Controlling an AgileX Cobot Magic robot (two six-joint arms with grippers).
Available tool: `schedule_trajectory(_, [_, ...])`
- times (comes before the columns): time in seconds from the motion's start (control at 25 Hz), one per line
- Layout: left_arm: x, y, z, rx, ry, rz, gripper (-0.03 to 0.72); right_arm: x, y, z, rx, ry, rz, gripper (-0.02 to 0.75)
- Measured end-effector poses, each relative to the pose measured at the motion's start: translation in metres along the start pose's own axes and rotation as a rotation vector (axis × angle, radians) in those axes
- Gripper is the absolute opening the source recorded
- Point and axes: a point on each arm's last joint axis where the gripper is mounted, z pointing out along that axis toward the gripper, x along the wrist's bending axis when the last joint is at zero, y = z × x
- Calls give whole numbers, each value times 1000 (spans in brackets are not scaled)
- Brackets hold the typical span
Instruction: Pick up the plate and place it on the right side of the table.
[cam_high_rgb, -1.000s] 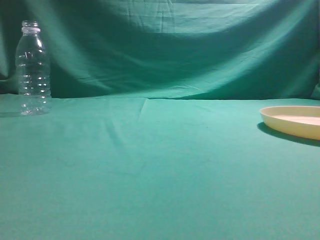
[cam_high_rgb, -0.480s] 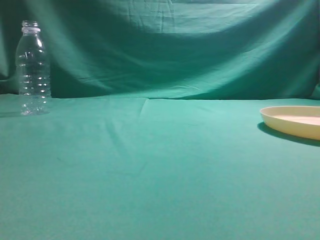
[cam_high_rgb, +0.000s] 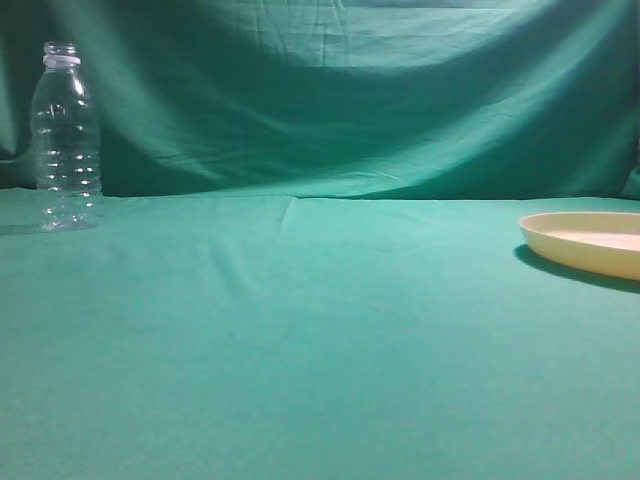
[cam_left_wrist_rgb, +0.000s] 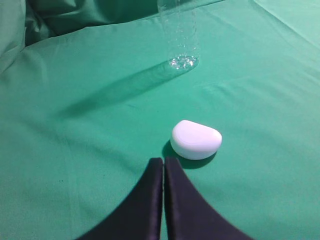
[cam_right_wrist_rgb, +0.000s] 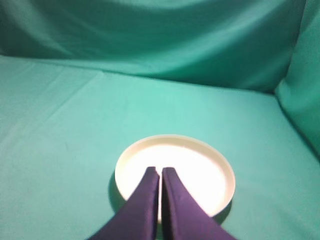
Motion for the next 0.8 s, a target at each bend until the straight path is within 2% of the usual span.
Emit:
schedule_trajectory(0.52, [0,0,0,0,0,0,0,3,-68,24,169,-2,106,0])
schedule_trajectory(0.8, [0,0,0,0,0,0,0,2,-68,25,143,-16,166,0])
